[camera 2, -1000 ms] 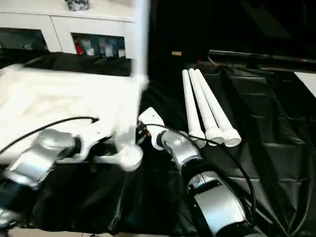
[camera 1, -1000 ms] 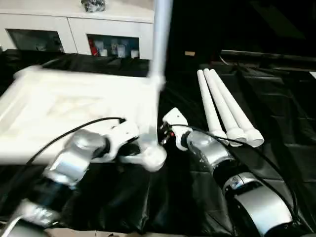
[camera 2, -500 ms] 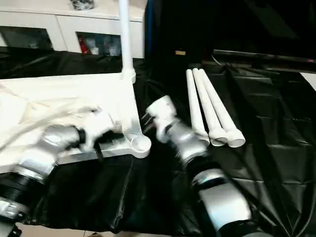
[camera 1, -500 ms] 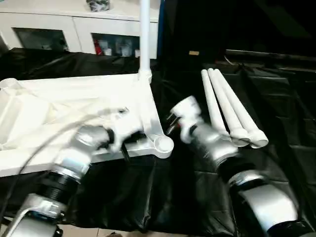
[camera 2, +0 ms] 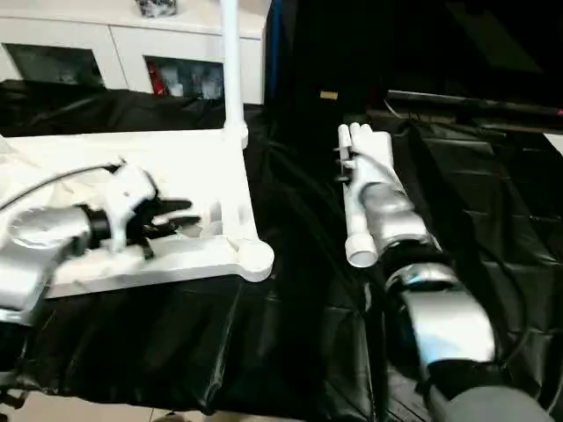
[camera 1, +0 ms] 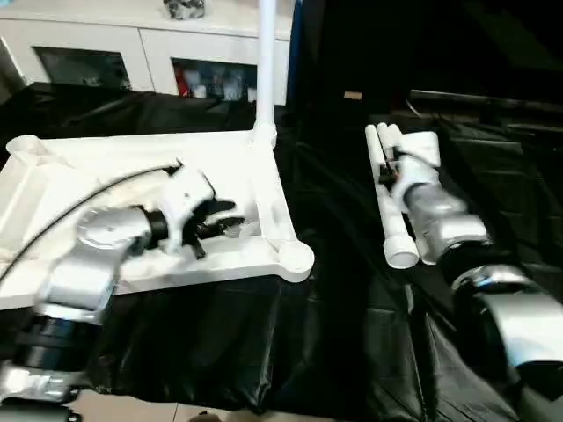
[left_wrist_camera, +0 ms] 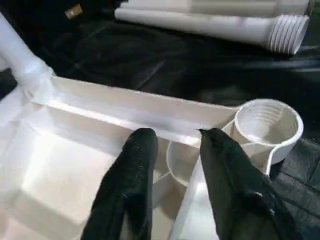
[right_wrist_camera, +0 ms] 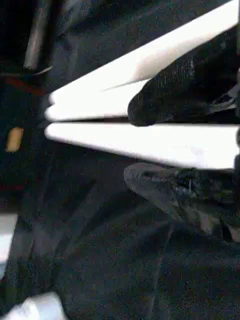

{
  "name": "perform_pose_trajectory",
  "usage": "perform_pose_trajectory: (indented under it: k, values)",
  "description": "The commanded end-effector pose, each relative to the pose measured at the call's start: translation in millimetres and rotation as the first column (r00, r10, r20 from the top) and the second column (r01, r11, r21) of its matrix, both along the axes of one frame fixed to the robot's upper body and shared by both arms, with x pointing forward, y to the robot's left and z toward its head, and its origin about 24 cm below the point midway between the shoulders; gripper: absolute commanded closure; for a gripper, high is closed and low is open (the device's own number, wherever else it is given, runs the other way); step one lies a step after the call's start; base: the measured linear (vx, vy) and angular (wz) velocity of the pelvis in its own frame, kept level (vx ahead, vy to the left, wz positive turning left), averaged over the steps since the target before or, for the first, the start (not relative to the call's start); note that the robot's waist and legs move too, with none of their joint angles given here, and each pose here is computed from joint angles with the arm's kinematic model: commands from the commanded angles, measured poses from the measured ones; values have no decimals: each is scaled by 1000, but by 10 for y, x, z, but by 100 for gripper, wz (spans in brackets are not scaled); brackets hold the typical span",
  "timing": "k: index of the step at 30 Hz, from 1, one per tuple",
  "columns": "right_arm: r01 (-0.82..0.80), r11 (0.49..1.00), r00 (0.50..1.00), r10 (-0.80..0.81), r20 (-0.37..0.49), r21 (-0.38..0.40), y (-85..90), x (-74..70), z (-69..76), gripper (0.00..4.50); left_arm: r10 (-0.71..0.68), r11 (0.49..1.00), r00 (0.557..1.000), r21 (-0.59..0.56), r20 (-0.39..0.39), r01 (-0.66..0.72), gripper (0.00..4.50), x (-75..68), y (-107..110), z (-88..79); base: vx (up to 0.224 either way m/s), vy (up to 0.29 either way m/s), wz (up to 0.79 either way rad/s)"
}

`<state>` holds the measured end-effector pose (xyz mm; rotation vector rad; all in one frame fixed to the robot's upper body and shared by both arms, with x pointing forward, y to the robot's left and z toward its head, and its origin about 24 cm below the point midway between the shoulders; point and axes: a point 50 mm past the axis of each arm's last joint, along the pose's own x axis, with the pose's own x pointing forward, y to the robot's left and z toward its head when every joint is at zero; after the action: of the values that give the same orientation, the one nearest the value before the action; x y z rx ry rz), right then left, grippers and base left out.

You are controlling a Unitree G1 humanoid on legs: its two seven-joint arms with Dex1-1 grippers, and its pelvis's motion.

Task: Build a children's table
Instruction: Rotate table base, then pick table leg

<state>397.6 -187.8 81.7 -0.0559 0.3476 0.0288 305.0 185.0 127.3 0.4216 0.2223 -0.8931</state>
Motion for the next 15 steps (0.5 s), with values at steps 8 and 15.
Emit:
perform_pose_trajectory:
  k: [8, 15]
  values:
    - [29, 1000, 997, -28, -77, 11, -23, -17, -58, 202, -87, 996, 995, -10, -53, 87, 188, -210, -11, 46, 0, 0, 0]
    - [36, 999, 992, -36, -120, -4, 1, -41, -125, 145, -100, 995, 992, -2, -72, 100, 135, -268, -20, 43, 0, 0, 0]
